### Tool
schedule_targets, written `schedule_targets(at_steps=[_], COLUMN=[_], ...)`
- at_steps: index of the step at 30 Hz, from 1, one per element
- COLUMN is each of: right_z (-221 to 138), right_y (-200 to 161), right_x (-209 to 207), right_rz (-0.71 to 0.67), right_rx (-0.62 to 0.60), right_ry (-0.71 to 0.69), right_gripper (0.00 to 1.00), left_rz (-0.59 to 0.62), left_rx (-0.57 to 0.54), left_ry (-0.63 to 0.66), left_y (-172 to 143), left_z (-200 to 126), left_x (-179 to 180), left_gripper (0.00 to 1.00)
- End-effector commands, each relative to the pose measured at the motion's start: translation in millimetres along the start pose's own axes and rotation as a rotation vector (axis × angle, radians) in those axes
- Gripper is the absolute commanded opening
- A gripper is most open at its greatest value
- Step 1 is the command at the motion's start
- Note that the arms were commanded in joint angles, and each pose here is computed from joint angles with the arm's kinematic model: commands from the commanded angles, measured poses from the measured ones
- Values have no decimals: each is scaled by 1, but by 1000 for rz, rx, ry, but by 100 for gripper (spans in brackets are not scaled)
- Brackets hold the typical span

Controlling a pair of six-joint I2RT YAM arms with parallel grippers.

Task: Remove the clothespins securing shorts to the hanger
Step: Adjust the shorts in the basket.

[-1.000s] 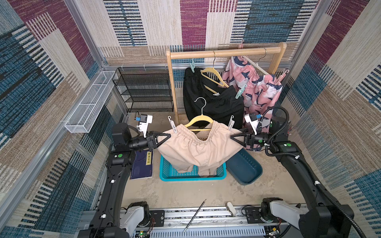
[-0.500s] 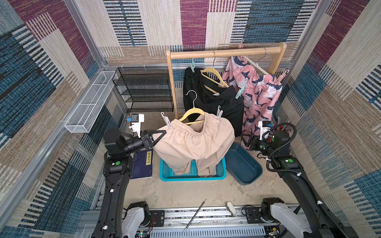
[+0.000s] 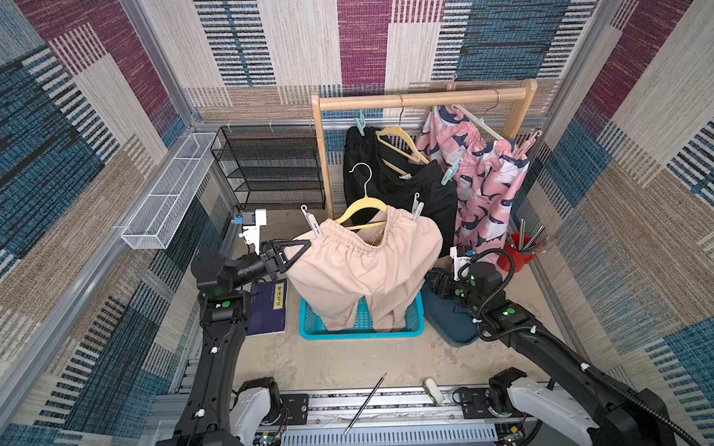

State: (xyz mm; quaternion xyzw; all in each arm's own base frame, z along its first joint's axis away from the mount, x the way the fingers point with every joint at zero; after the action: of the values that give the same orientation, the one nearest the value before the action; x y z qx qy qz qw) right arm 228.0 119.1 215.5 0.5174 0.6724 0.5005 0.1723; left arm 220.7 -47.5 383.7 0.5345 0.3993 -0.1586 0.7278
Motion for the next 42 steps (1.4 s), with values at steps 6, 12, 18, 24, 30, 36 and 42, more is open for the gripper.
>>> schedule_targets(at_steps=[6, 12, 18, 24, 30, 36, 42], right_z=[13, 22, 15, -10, -35, -41, -46], right_y=[-8, -26, -44, -57, -26, 57, 96], right_x=[49, 73, 68, 50, 54, 44, 18], right_rz=[-72, -112, -100, 10, 35, -1, -51], right_rx=[-71, -12, 78, 161, 96, -17, -122], right_ry=[155, 265, 270, 126, 173, 381, 524], right_gripper=[62, 61, 61, 66, 66, 61, 61], left_rz=[30, -5, -36, -52, -44, -21, -15], left_rx=[11, 30, 45, 49, 64, 89, 138], left_ry=[-16, 2, 93, 138, 186, 192, 125], left_y=[-4, -8, -17, -17, -18, -18, -23], left_z=[0, 1, -1, -1, -2, -2, -2], left_x=[6, 22, 36, 41, 44, 40, 34], left_gripper=[0, 0, 0, 0, 0, 0, 0])
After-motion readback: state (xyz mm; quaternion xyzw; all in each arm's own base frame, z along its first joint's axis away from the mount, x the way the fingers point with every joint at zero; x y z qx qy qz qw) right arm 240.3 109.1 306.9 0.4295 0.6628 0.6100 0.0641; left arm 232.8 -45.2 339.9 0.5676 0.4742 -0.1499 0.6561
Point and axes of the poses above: each gripper's point midway between its finger pads, its own z axis out along the fingers, its own x axis along the line the jaws close on, y = z × x, the point moved 9 cm from there along -z, back along the fingers, and after that the axes turned 14 degrees about -z, right-handed, at the moved point
